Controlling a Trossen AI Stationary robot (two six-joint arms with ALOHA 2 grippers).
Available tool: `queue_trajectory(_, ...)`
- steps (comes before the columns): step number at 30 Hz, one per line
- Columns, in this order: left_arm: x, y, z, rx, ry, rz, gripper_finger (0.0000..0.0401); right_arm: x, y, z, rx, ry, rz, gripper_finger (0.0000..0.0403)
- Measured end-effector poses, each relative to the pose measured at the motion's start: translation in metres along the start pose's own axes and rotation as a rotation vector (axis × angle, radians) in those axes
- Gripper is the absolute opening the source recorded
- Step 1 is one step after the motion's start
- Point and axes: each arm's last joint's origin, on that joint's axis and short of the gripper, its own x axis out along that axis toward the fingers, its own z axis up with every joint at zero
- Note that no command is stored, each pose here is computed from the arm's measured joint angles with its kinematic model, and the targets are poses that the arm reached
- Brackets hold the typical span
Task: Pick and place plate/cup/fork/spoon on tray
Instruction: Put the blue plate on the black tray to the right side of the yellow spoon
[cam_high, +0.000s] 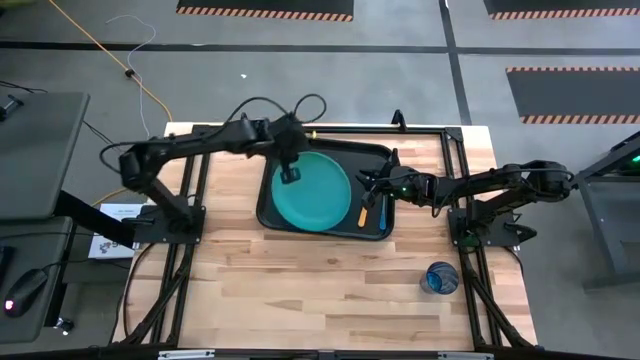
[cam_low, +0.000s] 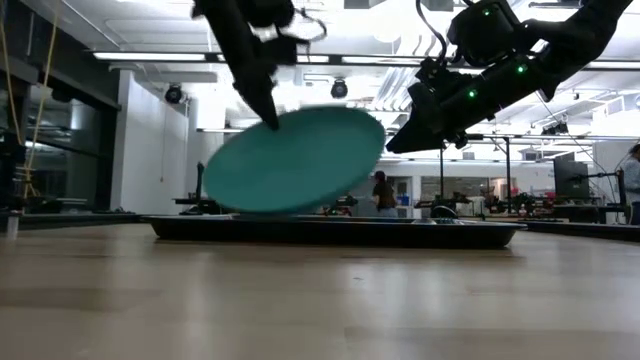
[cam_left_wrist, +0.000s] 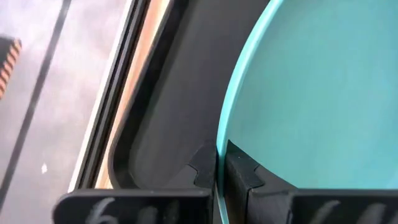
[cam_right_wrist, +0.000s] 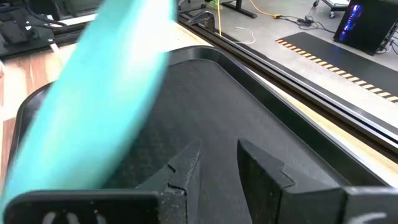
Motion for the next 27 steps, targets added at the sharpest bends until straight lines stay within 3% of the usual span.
queue_trajectory(13,0.07,0.029,-0.004,-0.153,0.153,-0.044,0.0,0.0,-0.001,0.001,0.001,-0.014,-0.034,0.0094)
queue_trajectory(21,0.099,0.031,-0.002,-0.173,0.13,-0.024,0.0001,0.0,-0.001,0.006,-0.022,-0.066,-0.063,0.0094)
queue_trajectory(27,0.103,0.033,0.002,-0.179,0.089,-0.004,0.0014,0.0,-0.001,0.006,-0.023,-0.065,-0.055,0.0094)
